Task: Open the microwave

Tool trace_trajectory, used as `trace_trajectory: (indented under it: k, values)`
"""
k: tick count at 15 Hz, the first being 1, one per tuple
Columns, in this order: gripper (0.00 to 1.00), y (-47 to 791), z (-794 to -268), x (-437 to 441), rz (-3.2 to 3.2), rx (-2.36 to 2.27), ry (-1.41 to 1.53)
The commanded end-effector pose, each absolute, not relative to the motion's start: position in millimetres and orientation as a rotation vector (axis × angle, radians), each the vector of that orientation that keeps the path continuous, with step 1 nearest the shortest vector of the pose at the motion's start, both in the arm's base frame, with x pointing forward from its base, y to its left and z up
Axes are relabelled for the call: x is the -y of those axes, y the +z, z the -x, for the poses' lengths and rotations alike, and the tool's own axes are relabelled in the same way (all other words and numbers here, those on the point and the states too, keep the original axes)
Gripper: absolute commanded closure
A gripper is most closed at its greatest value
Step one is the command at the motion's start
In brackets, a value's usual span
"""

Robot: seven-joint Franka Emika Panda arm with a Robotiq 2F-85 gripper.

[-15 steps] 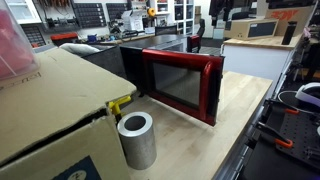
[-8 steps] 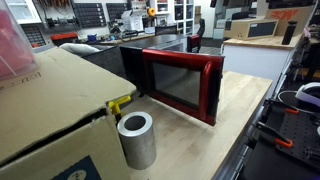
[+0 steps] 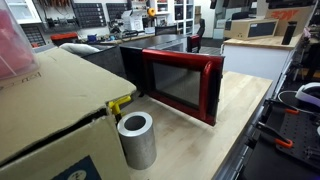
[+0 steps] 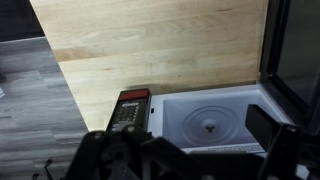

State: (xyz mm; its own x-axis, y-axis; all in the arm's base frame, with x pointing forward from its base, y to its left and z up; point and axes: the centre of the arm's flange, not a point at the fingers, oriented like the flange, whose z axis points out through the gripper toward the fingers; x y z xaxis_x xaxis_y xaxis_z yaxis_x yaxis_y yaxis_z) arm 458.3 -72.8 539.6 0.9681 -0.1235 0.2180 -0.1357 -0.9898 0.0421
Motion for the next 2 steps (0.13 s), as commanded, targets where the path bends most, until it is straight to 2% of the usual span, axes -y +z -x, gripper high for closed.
trace_trajectory:
  k: [1,2]
  values:
    - [0.0,539.6,-458.3,72.8,-3.06,0.202,0.333]
    - [0.0,539.5,-458.3,72.8,-3.06,0.202,0.333]
